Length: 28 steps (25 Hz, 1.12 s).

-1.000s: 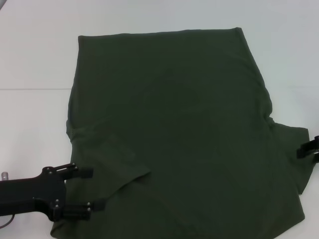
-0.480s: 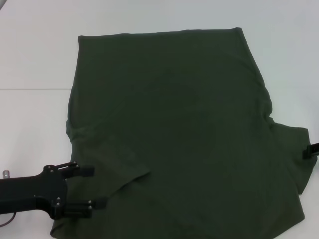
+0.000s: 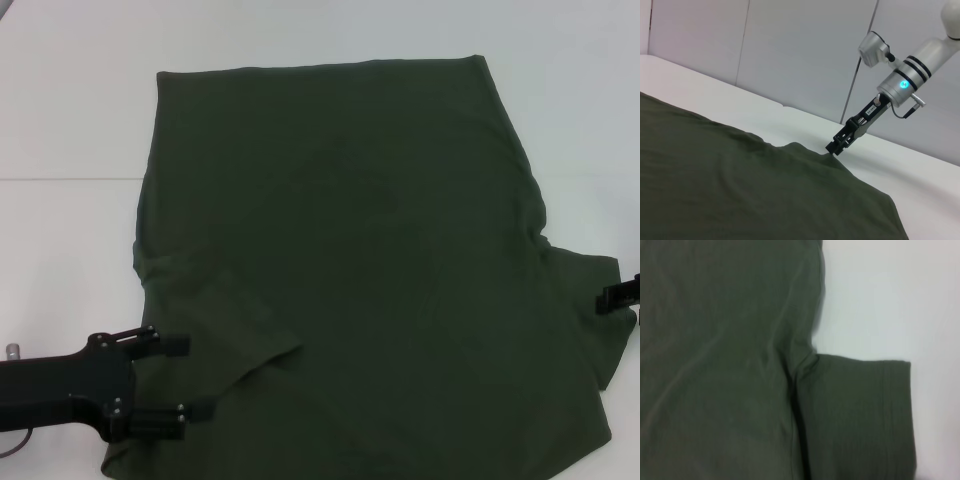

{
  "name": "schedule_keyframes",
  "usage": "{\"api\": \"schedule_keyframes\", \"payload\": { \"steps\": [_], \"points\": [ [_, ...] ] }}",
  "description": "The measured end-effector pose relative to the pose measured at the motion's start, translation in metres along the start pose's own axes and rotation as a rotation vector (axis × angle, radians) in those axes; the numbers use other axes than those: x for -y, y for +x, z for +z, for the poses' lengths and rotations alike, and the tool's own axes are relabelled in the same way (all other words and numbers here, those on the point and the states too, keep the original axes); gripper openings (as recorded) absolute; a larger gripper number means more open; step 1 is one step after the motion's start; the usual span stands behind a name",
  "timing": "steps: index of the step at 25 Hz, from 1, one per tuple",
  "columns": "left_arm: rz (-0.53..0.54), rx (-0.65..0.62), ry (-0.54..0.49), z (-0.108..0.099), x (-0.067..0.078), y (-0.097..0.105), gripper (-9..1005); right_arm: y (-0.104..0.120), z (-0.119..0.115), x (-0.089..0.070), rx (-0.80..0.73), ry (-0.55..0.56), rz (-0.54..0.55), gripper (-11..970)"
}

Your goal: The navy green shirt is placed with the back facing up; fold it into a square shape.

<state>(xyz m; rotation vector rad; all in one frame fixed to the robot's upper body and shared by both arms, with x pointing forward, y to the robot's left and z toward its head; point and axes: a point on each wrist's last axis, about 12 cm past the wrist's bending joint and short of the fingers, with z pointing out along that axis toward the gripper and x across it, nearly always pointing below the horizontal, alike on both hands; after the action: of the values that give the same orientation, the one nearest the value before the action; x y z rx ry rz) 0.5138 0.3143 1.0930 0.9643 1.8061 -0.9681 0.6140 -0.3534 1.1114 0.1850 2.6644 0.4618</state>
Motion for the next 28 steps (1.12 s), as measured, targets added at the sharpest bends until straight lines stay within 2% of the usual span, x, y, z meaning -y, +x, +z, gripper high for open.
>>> {"api": "schedule_keyframes", "payload": {
  "steps": [14,28],
  "points": [
    [0.000,0.000,-0.001,0.0000,0.0000,0.0002,937,0.0034,0.0044,0.0026,-0.005,0.014,0.002,699],
    [-0.001,0.000,-0.001,-0.0002,0.0001,0.0005,937,0.0046,0.0090,-0.0020,-0.002,0.014,-0.009,697]
  ]
}}
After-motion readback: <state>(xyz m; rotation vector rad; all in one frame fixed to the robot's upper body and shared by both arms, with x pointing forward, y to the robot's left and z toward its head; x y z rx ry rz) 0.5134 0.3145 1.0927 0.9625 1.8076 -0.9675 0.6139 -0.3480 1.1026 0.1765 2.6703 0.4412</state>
